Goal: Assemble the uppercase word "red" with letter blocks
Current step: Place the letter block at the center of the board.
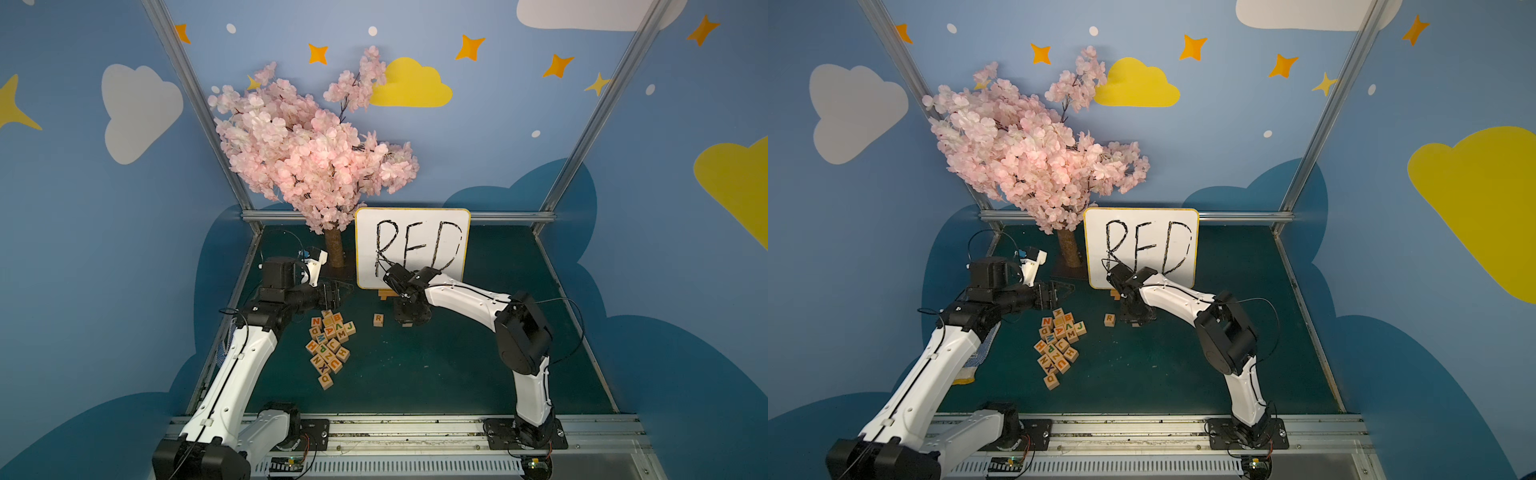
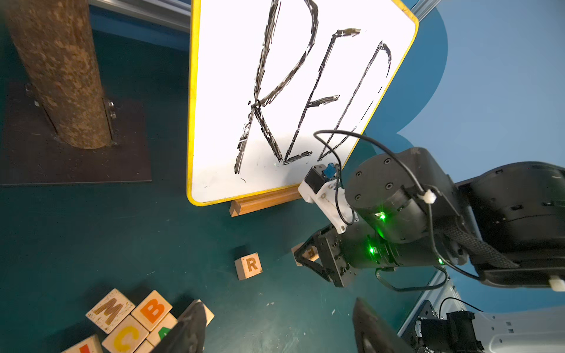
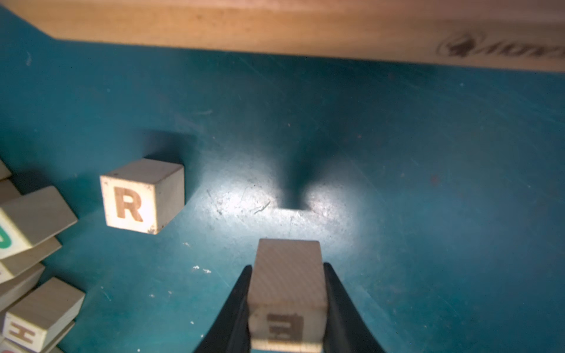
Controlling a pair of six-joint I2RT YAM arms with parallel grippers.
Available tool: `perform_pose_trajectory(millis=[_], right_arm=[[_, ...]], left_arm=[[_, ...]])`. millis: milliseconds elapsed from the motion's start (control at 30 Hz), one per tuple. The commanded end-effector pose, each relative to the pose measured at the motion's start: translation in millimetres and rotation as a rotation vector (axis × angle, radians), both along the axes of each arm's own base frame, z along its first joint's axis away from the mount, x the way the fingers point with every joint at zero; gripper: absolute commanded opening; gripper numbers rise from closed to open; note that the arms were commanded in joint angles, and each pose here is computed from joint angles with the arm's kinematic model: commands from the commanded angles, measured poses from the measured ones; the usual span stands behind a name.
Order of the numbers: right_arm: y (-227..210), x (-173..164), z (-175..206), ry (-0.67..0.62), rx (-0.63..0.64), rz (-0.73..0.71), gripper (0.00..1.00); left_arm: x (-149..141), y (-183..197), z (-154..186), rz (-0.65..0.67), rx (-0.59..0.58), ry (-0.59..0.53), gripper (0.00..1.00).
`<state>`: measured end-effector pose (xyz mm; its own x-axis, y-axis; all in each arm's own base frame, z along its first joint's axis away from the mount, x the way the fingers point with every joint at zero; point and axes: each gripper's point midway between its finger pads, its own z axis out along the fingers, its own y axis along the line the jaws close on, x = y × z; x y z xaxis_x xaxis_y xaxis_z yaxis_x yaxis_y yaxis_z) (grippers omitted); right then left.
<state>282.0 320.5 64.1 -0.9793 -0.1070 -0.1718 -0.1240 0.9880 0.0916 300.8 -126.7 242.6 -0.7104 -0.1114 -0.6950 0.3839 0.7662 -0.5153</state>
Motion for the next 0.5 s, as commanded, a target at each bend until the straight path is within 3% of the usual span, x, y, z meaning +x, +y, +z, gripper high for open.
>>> perform_pose_trajectory(millis=[0,467], right_arm=[[1.7,7.8,-2.2,-0.013,0.007,-0.027,0.14],[8.5,15.4,-24.2,0.019,-0.036,-0.009,0.17]], left_arm=[[3.5,-2.8,2.2,-0.017,0.004,-0.032,0.74],[4.2,-10.2,-9.3,-0.051,-0.035,-0.015,0.75]])
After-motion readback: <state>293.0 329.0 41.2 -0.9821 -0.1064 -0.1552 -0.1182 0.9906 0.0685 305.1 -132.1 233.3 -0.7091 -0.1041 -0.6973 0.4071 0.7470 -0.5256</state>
